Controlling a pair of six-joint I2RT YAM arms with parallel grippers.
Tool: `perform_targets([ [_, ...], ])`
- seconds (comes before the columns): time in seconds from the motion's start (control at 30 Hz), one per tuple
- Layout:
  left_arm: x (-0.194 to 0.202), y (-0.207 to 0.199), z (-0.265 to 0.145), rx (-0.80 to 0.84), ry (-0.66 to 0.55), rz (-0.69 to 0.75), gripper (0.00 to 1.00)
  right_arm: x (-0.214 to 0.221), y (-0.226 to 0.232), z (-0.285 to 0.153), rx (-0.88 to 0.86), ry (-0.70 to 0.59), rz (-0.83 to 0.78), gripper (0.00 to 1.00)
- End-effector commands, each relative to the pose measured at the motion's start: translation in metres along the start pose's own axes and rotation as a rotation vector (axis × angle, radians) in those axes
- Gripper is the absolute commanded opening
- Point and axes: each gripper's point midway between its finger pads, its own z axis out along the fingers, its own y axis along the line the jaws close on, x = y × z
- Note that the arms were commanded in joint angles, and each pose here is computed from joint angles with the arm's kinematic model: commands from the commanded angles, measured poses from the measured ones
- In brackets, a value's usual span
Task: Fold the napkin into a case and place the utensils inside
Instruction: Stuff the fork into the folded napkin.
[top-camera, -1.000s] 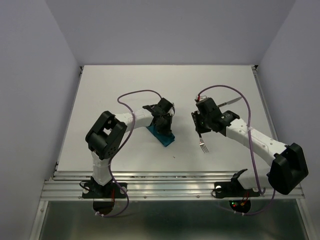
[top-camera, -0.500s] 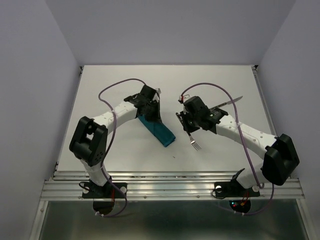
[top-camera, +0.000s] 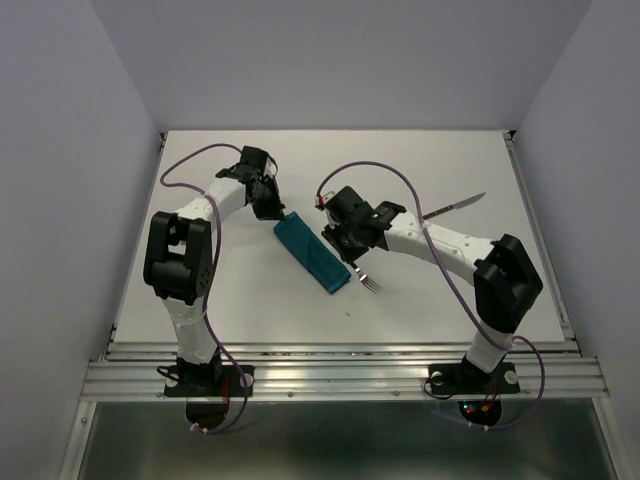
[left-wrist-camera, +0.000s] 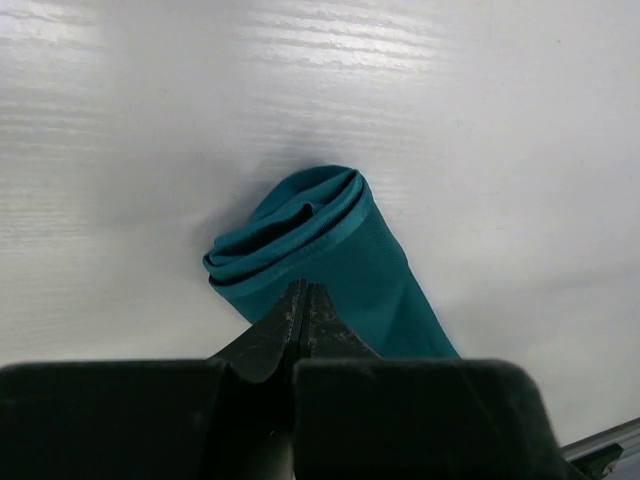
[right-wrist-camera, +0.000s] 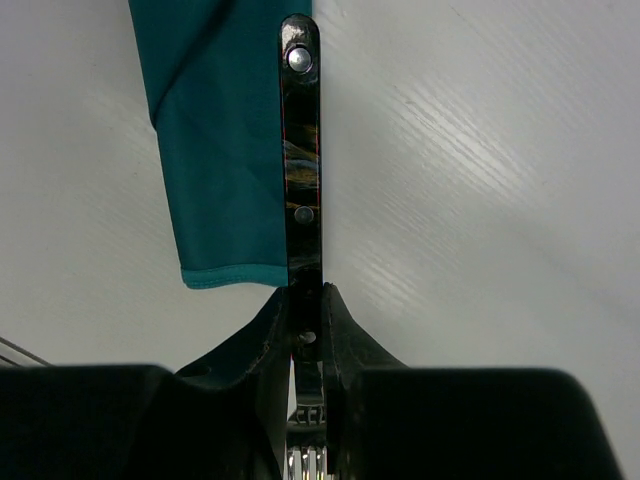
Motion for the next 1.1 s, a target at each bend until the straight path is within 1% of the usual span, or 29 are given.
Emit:
perform_targets([
  [0.0,-0.016,-0.002,0.005,-0.006,-0.005,0.002,0.02,-0.010,0.009,0.006,0.024,0.047,-0.066,0.01],
  [0.2,-0.018,0.002,0.022,-0.022,0.016,0.000,0.02,-0.012,0.017,0.030,0.033,0.118,-0.074,0.01],
  [0.33,-0.015,0.008,0.032,-0.039,0.035,0.004,0.02,-0.010,0.022,0.041,0.030,0.141,-0.084,0.01],
  [0.63,-0.009,0.011,0.037,-0.035,0.047,0.008,0.02,-0.004,0.026,0.063,0.026,0.192,-0.091,0.01],
  [1.07,-0.007,0.007,0.034,-0.011,0.047,0.023,0.02,-0.017,0.032,0.078,0.011,0.169,-0.091,0.01],
])
